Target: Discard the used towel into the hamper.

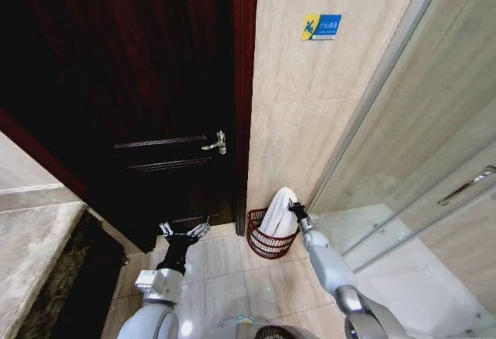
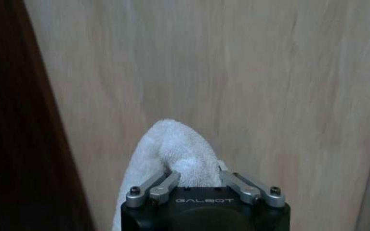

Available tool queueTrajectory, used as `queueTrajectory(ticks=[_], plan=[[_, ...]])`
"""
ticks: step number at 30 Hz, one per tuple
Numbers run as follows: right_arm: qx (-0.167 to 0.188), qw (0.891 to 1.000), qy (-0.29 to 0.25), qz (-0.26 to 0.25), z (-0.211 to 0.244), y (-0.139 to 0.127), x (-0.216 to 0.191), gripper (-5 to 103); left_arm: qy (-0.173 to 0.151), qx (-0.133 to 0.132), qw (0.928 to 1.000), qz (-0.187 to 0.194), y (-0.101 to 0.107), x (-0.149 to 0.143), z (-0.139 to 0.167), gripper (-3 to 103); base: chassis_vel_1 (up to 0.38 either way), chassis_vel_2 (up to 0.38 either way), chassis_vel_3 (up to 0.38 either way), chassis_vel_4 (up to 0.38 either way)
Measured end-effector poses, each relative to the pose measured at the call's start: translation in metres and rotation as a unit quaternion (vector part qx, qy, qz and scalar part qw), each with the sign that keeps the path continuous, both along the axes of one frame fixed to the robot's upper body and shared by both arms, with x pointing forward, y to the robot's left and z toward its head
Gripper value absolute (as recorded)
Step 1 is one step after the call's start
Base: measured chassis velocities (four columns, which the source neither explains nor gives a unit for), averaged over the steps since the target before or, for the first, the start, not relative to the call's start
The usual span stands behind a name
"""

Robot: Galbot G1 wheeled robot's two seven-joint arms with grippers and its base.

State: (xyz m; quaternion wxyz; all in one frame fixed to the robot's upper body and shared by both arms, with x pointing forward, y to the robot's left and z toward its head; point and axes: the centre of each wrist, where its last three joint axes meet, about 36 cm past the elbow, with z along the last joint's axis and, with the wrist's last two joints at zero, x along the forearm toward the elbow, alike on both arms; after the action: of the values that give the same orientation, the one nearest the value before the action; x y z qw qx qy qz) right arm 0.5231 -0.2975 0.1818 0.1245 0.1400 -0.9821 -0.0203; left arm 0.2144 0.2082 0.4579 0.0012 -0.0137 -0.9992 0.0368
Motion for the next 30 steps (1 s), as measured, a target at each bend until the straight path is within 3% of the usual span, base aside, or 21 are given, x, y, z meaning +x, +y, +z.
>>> queueTrajectory(ticks=[10,22,23,28,30], plan=[[-0.027,0.994,0.107,0.021,-0.009,-0.012,0.011,13,0.000,0.000,1.0000,0.000,0.000,0.000,0.000,100,0.000,0.000,0.000,0.000],[-0.072,0.985,0.154,0.007,-0.011,-0.005,0.030,10,0.000,0.000,1.0000,0.000,0.000,0.000,0.000,100,0.000,0.000,0.000,0.000],[-0.075,0.985,0.153,0.005,-0.009,-0.006,0.033,19,0.000,0.000,1.0000,0.000,0.000,0.000,0.000,100,0.000,0.000,0.000,0.000],[-0.086,0.985,0.152,0.000,-0.006,-0.005,0.037,30,0.000,0.000,1.0000,0.000,0.000,0.000,0.000,100,0.000,0.000,0.000,0.000],[-0.104,0.983,0.149,0.001,-0.006,-0.003,0.038,40,0.000,0.000,1.0000,0.000,0.000,0.000,0.000,100,0.000,0.000,0.000,0.000]])
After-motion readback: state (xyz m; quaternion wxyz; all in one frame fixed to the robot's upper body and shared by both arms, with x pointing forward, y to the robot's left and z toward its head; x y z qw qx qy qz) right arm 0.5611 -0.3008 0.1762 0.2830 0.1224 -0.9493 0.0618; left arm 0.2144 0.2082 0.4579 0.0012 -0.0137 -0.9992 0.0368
